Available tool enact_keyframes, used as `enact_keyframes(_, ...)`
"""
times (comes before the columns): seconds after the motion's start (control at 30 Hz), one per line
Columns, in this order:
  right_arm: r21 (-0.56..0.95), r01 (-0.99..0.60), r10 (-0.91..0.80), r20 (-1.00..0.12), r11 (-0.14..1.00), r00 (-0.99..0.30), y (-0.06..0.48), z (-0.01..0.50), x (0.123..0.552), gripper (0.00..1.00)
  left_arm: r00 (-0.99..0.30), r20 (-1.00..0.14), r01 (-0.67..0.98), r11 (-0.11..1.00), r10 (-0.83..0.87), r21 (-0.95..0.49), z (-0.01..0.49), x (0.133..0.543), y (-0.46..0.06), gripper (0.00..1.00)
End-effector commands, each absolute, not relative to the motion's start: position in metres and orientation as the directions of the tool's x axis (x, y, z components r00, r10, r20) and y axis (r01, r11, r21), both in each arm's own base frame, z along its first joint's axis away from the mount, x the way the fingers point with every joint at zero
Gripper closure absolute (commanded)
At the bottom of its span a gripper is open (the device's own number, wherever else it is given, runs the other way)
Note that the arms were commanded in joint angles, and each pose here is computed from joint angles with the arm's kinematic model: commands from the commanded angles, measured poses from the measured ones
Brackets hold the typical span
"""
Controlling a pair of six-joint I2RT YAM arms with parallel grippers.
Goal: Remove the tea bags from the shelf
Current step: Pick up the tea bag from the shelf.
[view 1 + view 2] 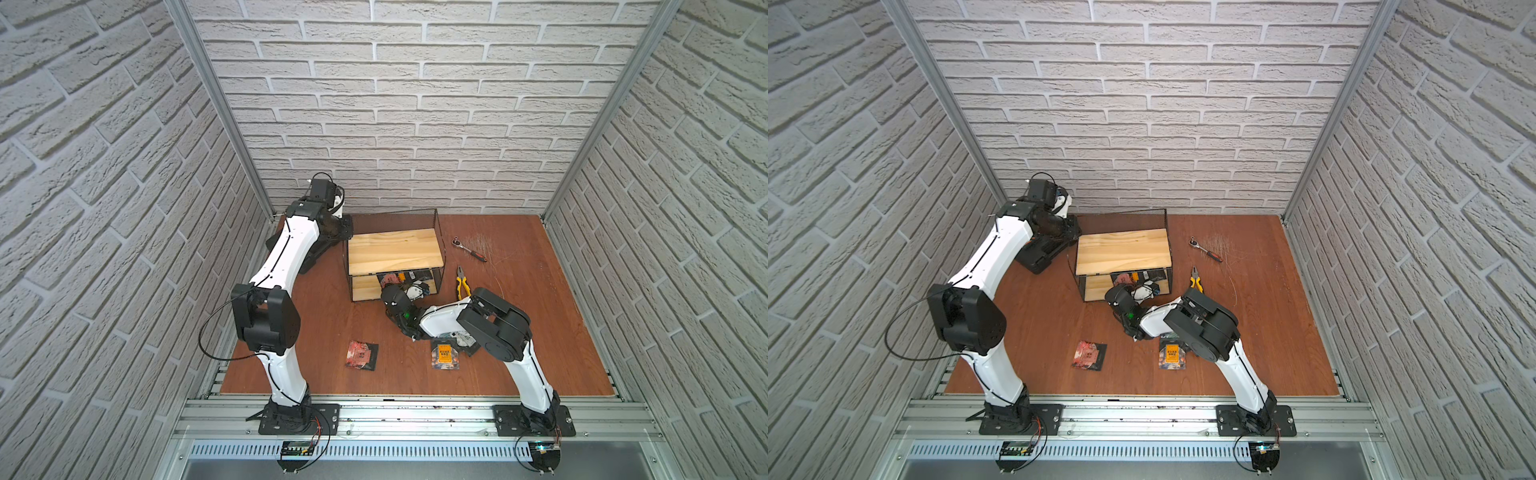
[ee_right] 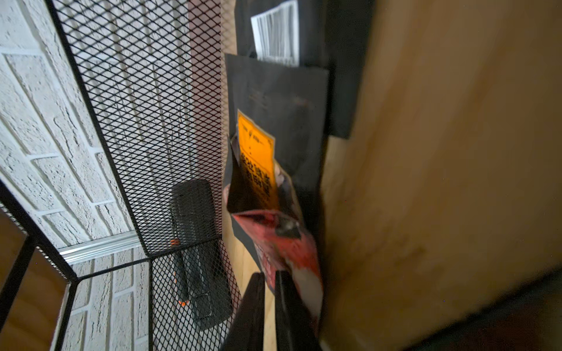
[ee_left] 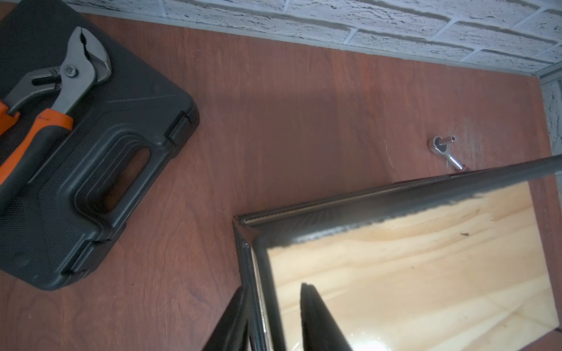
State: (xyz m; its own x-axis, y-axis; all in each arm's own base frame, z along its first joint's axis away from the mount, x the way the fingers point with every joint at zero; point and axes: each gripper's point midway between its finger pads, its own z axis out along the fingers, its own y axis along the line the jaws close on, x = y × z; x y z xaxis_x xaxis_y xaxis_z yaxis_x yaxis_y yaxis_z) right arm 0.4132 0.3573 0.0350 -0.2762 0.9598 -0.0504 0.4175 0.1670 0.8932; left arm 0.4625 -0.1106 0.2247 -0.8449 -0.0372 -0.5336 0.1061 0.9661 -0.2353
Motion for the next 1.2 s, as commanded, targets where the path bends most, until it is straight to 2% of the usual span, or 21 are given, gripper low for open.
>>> enact_keyframes(0.0, 0.835, 0.497, 0.94, -0.065, 0.235, -0.336, 0.354, 0.012, 0.394, 0.85, -0.865, -0.502, 0.099, 0.97, -0.026, -0.222, 0.209, 0.465, -0.106, 0.68)
enact_keyframes(0.47, 0.858, 0.466, 0.931, -0.038, 0.217, -0.363, 0.363, 0.044, 0.385, 0.85, -0.863, -0.503, 0.096, 0.97, -0.031, -0.223, 0.21, 0.465, -0.106, 0.68)
enact_keyframes(0.7, 0.877, 0.416, 0.919, -0.067, 0.24, -0.39, 0.366, 0.073, 0.388, 0.81, -0.865, -0.501, 0.094, 0.97, -0.032, -0.225, 0.209, 0.465, -0.106, 0.68)
enact_keyframes(0.8, 0.887, 0.391, 0.908, -0.067, 0.244, -0.414, 0.367, 0.086, 0.384, 0.77, -0.864, -0.503, 0.095, 0.97, -0.031, -0.223, 0.209, 0.466, -0.105, 0.68)
enact_keyframes(0.9, 0.886, 0.386, 0.889, -0.058, 0.256, -0.455, 0.365, 0.098, 0.374, 0.67, -0.862, -0.505, 0.097, 0.969, -0.031, -0.225, 0.21, 0.466, -0.106, 0.68)
enact_keyframes(1.03, 0.863, 0.415, 0.862, -0.045, 0.288, -0.506, 0.358, 0.089, 0.354, 0.54, -0.86, -0.509, 0.099, 0.969, -0.033, -0.229, 0.211, 0.468, -0.107, 0.68)
enact_keyframes(1.17, 0.845, 0.437, 0.848, -0.036, 0.309, -0.529, 0.355, 0.073, 0.344, 0.47, -0.859, -0.511, 0.098, 0.969, -0.033, -0.229, 0.213, 0.467, -0.106, 0.68)
